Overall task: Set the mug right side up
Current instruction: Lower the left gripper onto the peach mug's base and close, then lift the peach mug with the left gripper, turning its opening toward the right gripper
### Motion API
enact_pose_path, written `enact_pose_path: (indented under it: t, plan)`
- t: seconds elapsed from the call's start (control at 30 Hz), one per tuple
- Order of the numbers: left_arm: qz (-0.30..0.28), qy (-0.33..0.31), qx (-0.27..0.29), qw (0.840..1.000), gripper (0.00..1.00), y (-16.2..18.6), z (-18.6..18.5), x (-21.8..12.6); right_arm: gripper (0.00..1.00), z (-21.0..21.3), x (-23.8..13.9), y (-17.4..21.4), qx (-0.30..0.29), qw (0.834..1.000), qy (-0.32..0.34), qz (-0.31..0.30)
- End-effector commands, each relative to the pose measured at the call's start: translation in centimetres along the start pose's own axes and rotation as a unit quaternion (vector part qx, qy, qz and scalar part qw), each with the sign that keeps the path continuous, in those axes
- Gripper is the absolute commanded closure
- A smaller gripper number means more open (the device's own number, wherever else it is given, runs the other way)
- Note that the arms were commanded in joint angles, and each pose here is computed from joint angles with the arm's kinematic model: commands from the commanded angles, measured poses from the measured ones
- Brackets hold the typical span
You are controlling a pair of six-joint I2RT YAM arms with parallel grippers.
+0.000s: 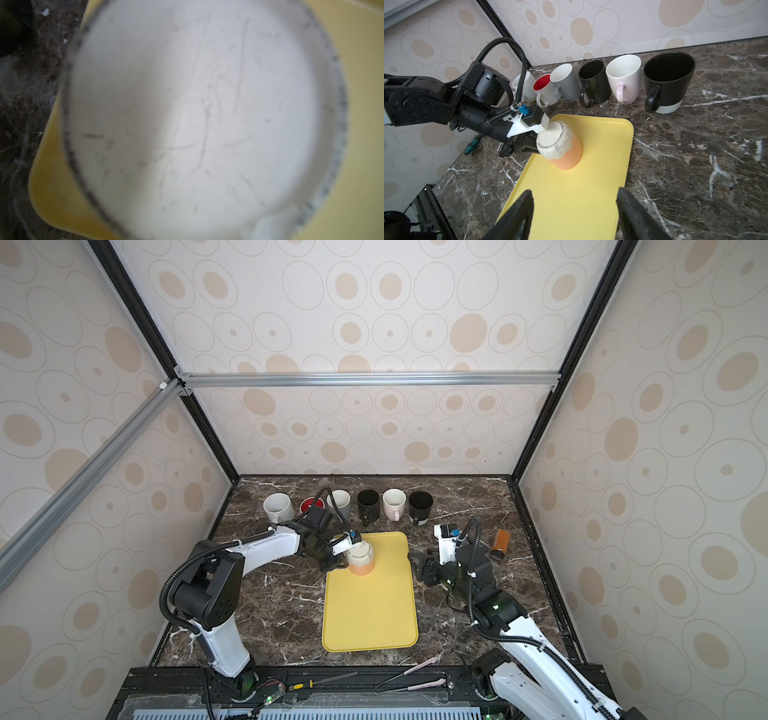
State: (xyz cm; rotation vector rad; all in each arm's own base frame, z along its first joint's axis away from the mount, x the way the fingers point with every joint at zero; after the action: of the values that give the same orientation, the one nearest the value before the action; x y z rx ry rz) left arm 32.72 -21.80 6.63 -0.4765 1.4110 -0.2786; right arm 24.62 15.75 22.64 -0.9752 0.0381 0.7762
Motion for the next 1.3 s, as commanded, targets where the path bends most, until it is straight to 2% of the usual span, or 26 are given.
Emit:
enact_pose_path:
  t: [0.0,0.23,0.4,0.53,0.63,0.83,0.97,1.2,1.27]
  plan:
    - [-0.016,0.001,0.003,1.0,1.0,-2.0,-1.2,-1.0,0.34,1.9,-0.2,-1.0,0.013,0.999,-0.035,-0.008]
    - [-0.045,-0.005,-0.023,0.999,1.0,-5.6,-2.2,-1.6,0.35,1.6,0.4,-0.6,0.053,0.998,-0.036,-0.003]
    - [-0.034,-0.025,-0.053,0.998,1.0,-7.6,-3.2,-0.6,0.35,1.8,0.8,-0.4,0.063,0.997,-0.043,0.005]
    - [-0.002,-0.01,-0.089,0.996,1.0,-8.3,-4.2,1.1,0.33,2.1,1.1,0.1,0.07,0.996,-0.047,0.03]
    - [0.006,-0.012,-0.101,0.995,1.0,-8.9,-4.7,1.9,0.33,1.9,1.0,0.2,0.081,0.996,-0.04,0.027]
    - [-0.017,-0.05,-0.13,0.99,1.0,-9.7,-4.2,1.3,0.32,1.2,0.3,-0.2,0.074,0.997,-0.024,0.002]
    - [-0.001,-0.073,-0.159,0.985,1.0,-9.4,-3.4,1.1,0.31,1.0,0.4,-0.3,0.069,0.997,-0.015,0.001]
    - [0.005,-0.025,-0.194,0.981,1.0,-10.9,-3.8,1.5,0.31,1.3,0.8,-0.3,0.071,0.997,-0.015,0.018]
    - [0.021,-0.058,-0.216,0.975,1.0,-10.6,-3.0,1.3,0.31,1.3,0.8,-0.3,0.073,0.997,-0.015,0.018]
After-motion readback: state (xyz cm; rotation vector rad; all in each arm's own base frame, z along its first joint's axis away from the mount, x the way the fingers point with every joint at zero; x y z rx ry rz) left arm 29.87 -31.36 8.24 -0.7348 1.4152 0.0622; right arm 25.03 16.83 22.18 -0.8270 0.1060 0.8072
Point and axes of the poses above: each gripper's point midway between its finger pads, its own x axis out along the fingers, its own z axis along the line the jaws close on, y = z × x, the point moved 2 cm from there along -x, back along the fingers, and after that the axes turned 13 degrees about x, right-handed, at the moved point
